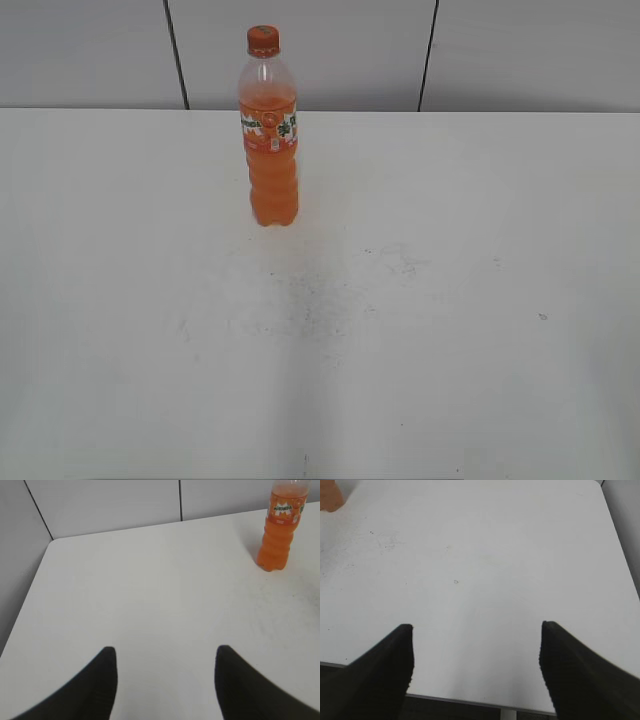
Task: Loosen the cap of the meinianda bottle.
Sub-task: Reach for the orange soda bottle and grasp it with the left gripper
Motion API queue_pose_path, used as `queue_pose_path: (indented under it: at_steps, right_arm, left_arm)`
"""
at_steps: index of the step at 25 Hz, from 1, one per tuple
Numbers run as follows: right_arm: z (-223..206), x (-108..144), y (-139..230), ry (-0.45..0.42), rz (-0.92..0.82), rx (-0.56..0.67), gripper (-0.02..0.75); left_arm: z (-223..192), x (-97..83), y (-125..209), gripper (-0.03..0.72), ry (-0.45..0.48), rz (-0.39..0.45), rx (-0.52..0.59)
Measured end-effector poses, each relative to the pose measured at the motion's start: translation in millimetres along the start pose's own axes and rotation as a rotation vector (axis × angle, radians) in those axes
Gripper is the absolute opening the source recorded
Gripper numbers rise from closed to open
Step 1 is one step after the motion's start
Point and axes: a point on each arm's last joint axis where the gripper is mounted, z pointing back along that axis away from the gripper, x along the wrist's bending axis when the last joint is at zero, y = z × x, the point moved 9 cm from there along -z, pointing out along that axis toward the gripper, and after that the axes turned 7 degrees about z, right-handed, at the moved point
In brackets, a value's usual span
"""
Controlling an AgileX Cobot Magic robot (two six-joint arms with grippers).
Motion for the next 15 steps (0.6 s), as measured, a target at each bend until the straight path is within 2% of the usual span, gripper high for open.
queue_pose_path:
  at_steps: [6, 9, 11, 15]
  right_arm:
    - [0, 0, 0, 0.000, 0.000, 0.000, 0.587]
    - [0, 0, 0, 0.000, 0.000, 0.000, 0.587]
    - [0, 0, 0, 0.000, 0.000, 0.000, 0.587]
    - [0, 0, 0, 0.000, 0.000, 0.000, 0.587]
  left_arm:
    - [-10, 12.1, -12, 0.414, -0.075, 0.006, 0.010]
    - [-21, 13.0, -42, 0.421, -0.090, -0.026, -0.092]
    - [-36, 10.3, -63, 0.424, -0.086, -0.043, -0.151]
    - [-86, 11.1, -84, 0.425, -0.117, -0.049, -0.120]
